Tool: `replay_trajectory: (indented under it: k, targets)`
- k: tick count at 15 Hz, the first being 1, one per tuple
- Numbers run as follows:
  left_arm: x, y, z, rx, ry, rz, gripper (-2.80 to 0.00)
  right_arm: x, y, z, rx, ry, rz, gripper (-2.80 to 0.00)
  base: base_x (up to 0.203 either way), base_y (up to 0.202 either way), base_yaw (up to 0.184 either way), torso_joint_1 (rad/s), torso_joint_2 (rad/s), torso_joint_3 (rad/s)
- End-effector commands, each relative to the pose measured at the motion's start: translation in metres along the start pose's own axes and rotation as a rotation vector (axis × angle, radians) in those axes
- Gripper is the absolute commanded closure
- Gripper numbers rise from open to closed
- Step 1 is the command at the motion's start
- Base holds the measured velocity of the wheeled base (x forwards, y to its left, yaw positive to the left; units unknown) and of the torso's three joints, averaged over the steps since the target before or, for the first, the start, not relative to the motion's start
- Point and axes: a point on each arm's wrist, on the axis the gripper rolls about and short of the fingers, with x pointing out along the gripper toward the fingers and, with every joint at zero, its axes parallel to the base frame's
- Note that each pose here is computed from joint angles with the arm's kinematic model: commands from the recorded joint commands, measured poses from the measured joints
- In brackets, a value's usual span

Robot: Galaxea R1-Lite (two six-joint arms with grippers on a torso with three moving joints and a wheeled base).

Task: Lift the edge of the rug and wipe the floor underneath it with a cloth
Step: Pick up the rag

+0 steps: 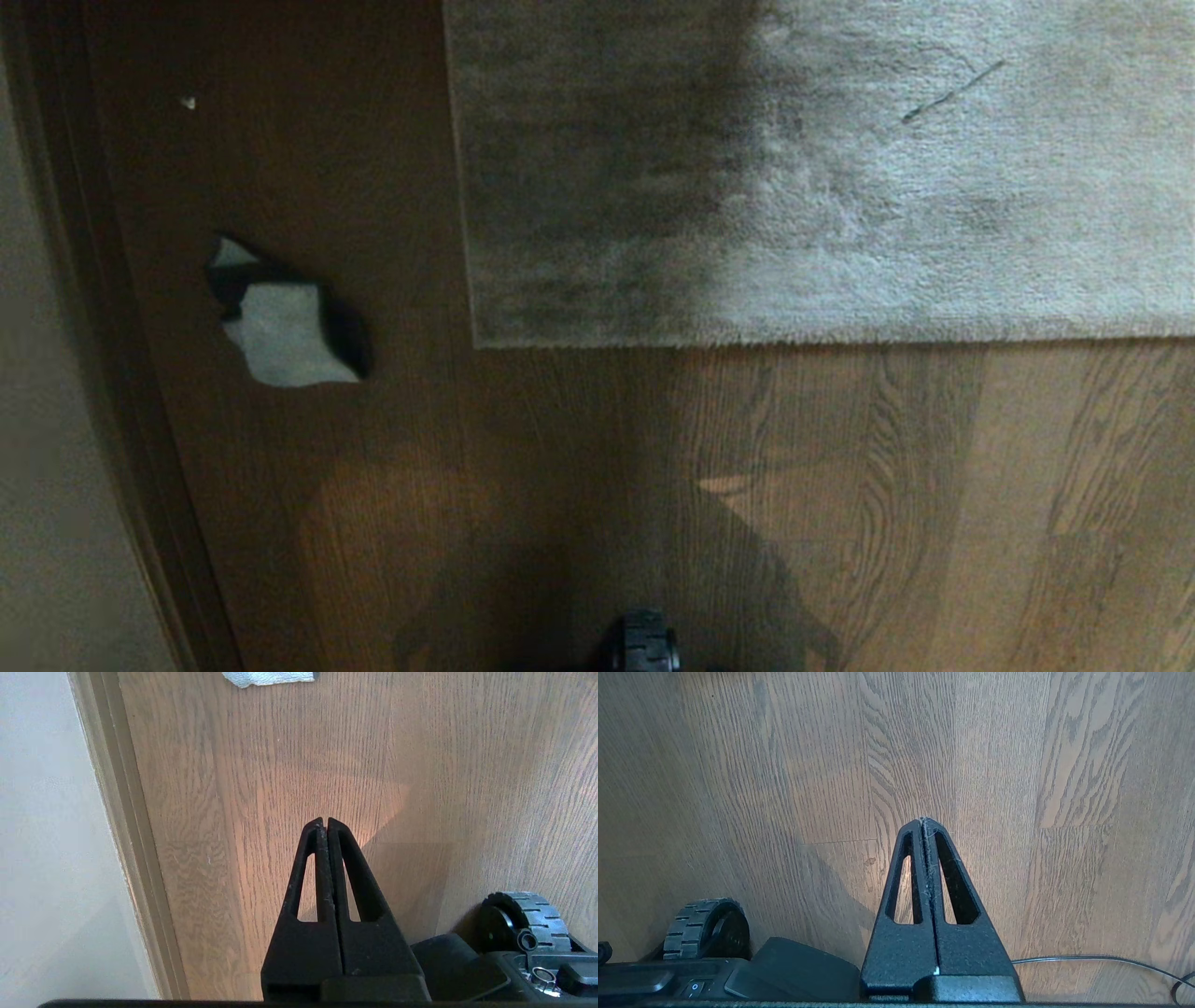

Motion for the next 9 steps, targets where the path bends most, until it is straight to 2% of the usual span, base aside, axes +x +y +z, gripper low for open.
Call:
replay_trajectory:
  k: [1,9]
  targets:
    - [0.0,0.0,0.0001,0.0,-0.001,0.0,0.0,0.0,0.0,0.0,0.0,-0.001,0.002,0.0,0.0,0.0,0.0,0.0,0.0,0.0]
    - [0.0,0.0,0.0001,-0.002,-0.001,0.0,0.0,0.0,0.0,0.0,0.0,-0.001,0.001,0.0,0.0,0.0,0.0,0.0,0.0,0.0]
